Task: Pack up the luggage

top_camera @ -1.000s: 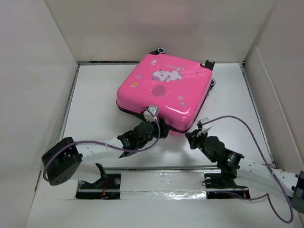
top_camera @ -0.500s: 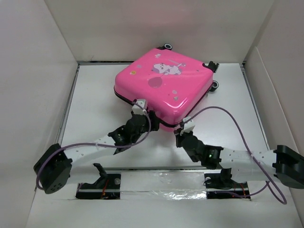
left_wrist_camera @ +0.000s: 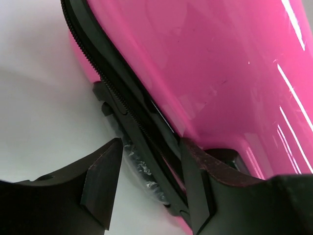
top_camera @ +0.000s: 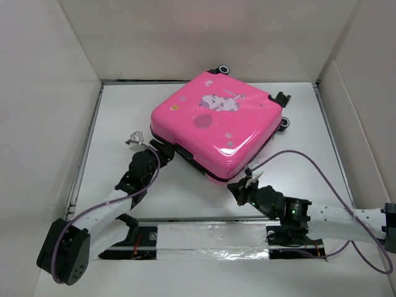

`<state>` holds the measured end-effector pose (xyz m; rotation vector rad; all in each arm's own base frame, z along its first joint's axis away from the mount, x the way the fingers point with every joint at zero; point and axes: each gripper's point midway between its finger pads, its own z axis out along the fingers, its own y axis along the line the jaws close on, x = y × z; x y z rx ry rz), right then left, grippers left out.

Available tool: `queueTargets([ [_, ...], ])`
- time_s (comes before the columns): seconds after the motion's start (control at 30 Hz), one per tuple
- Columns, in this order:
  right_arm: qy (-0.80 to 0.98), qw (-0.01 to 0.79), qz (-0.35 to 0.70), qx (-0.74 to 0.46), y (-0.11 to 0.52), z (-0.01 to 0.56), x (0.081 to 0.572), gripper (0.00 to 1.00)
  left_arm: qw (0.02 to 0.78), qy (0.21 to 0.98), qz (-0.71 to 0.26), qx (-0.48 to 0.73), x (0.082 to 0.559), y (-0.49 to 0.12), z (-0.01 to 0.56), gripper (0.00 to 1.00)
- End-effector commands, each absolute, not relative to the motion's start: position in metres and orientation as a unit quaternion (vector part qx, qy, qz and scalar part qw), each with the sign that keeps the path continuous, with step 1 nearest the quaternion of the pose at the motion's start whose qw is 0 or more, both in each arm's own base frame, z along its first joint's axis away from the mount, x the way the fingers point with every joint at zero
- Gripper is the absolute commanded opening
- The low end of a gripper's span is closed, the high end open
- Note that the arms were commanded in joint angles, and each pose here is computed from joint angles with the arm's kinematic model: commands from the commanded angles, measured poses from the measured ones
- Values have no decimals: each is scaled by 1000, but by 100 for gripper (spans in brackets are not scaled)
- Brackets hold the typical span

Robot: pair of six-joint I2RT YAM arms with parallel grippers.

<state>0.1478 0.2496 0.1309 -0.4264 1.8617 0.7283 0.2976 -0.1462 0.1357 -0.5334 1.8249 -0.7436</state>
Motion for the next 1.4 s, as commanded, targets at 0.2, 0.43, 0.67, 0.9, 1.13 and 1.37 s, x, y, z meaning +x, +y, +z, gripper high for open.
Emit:
queueTargets([
  [0.2,754,472,412,-197,302,147,116,0,499,749,-391,-192,299,-183,145,47],
  [0.43,755,487,400,-183,292,154,122,0,477,769,-367,-214,301,-179,116,6],
  [0.67,752,506,383,-177,282,159,128,0,497,757,-369,-209,305,-173,123,27],
  [0.9,753,505,381,-181,277,162,126,0,517,735,-402,-177,338,-200,151,42],
  [1.13,820,483,266,-153,239,131,138,48,542,724,-370,-213,326,-168,152,43],
  [1.37,842,496,213,-14,183,127,173,44,624,653,-328,-278,324,-115,215,62],
])
